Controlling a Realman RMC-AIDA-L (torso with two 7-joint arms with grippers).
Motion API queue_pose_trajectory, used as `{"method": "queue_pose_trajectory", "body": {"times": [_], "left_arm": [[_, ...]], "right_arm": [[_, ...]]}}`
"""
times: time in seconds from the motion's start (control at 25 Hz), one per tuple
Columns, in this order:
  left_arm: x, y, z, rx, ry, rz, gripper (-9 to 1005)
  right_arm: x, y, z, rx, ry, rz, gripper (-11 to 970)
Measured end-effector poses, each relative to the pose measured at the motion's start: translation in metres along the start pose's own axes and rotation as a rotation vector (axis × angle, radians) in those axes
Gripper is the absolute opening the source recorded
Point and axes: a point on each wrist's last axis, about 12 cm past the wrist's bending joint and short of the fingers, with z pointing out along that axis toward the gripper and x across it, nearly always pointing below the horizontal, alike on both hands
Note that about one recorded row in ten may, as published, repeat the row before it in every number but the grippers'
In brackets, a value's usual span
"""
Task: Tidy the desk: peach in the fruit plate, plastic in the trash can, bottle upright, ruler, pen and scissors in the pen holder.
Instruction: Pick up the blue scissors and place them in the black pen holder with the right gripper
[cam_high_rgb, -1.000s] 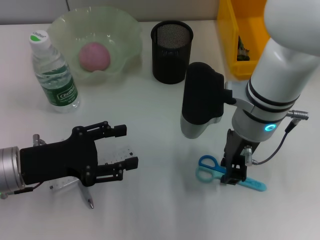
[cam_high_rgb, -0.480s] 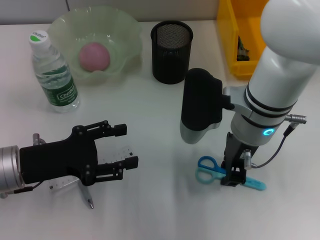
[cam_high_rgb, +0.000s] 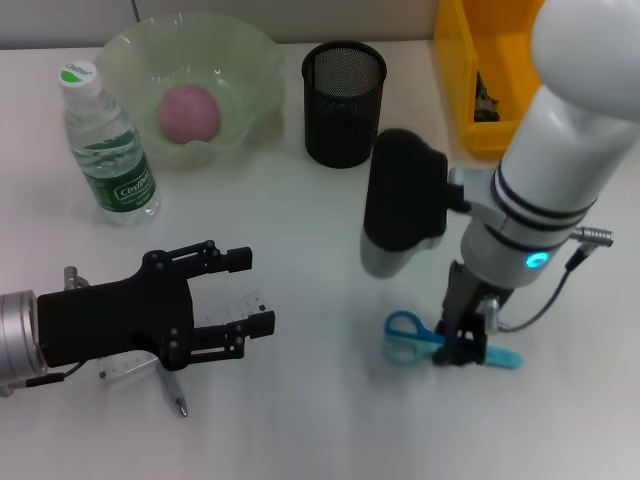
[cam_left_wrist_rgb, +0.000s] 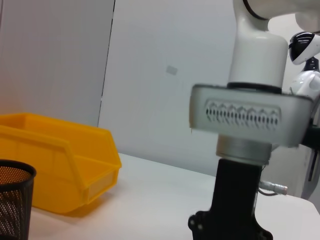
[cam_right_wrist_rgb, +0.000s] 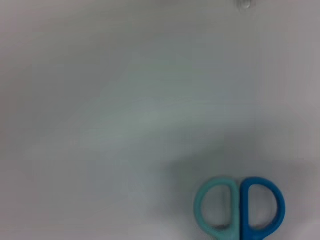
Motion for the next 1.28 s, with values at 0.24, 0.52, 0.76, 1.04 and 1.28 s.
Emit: {"method": "queue_pose_trajectory", "body": {"times": [0.24, 0.52, 0.76, 1.04, 1.28], "left_arm": [[-0.002, 0.001, -0.004, -0.013, -0.012, -0.008, 785], [-0.006, 0.001, -0.009, -0.022, -0.063, -0.009, 785], [-0.009, 0.002, -0.005, -0.02, -0.085, -0.002, 785], [-0.012, 0.002, -0.006, -0.021, -0.105, -0.001, 784], [-0.015, 0.003, -0.005, -0.016, -0.115, 0.004, 784]], "right_arm": [[0.012, -0.023, -0.032, 0.017, -0.202, 0.126, 238], [0.044, -0.04, -0.048, 0.002, -0.593, 0.204, 238], [0.067, -0.043, -0.03, 0.024, -0.922, 0.23, 239], [0.087, -0.047, -0.005, 0.119, -1.245, 0.187, 239], [0.091, -0.047, -0.001, 0.404, -1.333, -0.054, 239]]}}
